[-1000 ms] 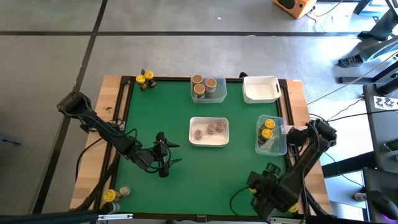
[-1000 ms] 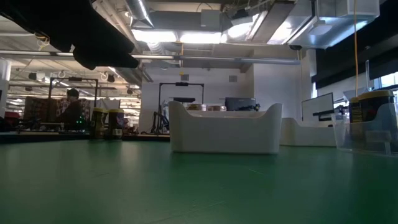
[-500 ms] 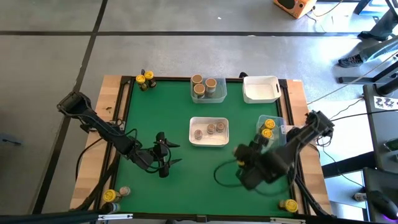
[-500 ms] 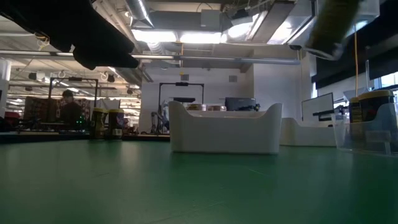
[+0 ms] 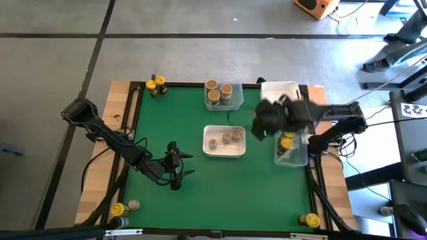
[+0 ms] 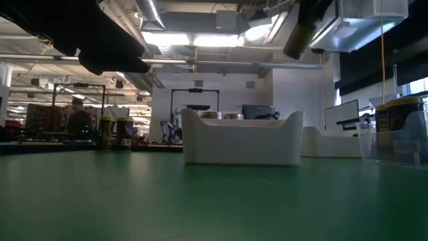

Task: Sort spices by type
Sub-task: Put the black seasoning bottle into the top white bin, then put the yellow seasoning can into the bottom transparent bin

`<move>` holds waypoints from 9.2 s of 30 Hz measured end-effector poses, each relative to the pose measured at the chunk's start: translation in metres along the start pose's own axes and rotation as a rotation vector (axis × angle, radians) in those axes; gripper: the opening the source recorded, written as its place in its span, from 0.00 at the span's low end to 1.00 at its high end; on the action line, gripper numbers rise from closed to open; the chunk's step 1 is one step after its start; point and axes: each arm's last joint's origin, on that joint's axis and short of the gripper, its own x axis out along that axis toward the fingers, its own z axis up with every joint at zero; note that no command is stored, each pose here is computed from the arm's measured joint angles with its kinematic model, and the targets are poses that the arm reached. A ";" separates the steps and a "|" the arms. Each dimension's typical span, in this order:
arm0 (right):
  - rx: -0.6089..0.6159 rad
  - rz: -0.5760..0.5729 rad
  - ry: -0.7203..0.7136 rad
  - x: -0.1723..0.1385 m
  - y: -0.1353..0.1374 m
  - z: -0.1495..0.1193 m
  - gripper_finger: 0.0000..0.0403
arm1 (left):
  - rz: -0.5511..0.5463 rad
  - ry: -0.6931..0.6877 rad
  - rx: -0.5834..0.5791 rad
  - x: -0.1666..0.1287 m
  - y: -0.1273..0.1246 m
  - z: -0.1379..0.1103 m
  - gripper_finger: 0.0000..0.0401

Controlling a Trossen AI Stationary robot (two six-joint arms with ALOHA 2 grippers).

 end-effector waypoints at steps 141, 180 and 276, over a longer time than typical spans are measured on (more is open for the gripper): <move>0.281 0.389 0.838 -0.032 0.066 -0.170 0.90 | 0.001 0.000 0.003 0.000 0.000 0.000 0.72; -0.183 0.345 0.843 -0.051 0.137 -0.314 0.90 | 0.007 0.020 -0.007 0.000 0.001 -0.003 0.72; 0.384 0.116 0.569 0.040 -0.018 -0.183 0.59 | 0.011 0.021 0.005 0.000 0.002 -0.002 0.72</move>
